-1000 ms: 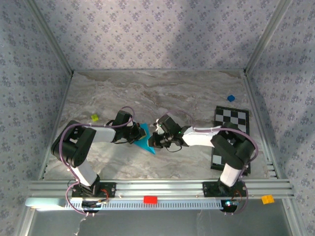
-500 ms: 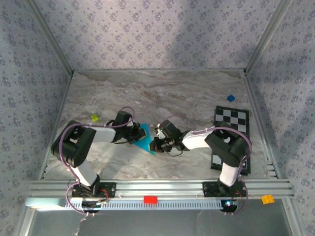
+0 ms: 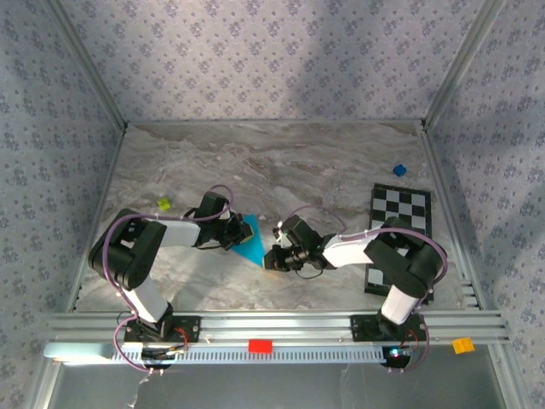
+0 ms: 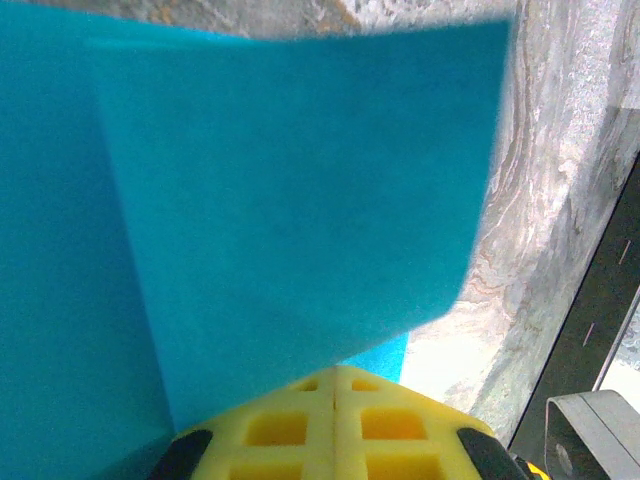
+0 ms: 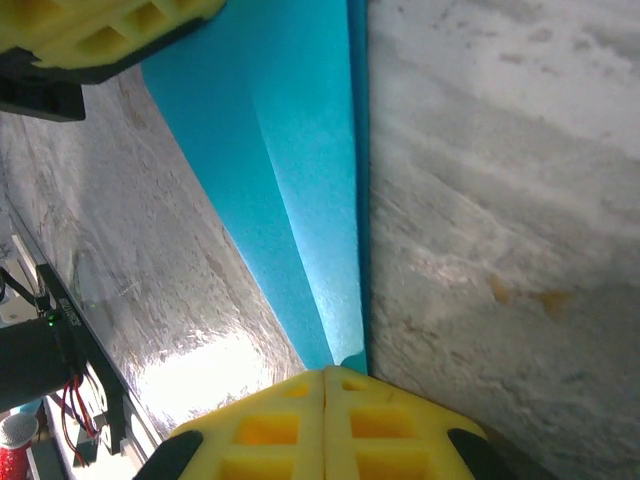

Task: Fold a paper plane with a square sheet of paper (pick it up from the middle)
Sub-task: Fourth fold the wing at the center of the table.

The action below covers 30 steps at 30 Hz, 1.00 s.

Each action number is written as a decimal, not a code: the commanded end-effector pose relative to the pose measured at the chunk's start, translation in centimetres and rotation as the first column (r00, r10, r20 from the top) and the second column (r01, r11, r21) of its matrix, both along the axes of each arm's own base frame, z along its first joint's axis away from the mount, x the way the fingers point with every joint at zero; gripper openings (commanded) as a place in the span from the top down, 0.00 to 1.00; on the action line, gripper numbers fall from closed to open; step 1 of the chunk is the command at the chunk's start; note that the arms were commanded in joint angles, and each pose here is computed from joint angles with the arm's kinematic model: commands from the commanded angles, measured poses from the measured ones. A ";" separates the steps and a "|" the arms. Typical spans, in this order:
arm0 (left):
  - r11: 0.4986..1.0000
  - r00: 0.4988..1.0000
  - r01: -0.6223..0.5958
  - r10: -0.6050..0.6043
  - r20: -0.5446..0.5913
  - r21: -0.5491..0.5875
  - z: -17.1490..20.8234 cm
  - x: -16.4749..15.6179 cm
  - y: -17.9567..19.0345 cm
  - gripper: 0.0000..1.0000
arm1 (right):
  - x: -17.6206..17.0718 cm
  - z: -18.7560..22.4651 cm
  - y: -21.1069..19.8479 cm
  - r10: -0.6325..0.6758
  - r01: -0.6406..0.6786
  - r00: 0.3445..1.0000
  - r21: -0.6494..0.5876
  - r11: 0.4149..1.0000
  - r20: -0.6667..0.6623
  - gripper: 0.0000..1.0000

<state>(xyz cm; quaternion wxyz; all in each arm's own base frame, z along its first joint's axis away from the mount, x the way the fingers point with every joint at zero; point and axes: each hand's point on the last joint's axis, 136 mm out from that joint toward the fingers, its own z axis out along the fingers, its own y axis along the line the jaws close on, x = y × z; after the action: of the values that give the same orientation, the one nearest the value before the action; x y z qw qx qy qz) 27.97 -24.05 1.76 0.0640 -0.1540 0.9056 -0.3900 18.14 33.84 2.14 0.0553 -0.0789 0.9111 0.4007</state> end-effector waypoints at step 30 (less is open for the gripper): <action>0.997 0.999 -0.015 0.019 -0.047 0.079 -2.3 -0.9 1.4 1.00 | 4.9 -0.8 2.1 -0.077 0.067 0.993 -0.105 0.992 -0.088 0.97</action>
<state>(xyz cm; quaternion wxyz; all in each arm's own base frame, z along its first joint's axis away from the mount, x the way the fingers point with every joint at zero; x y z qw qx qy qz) 27.98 -24.04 1.75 0.0658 -0.1534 0.9052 -0.3909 23.66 36.90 3.11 0.0494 -0.0447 0.9200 0.3862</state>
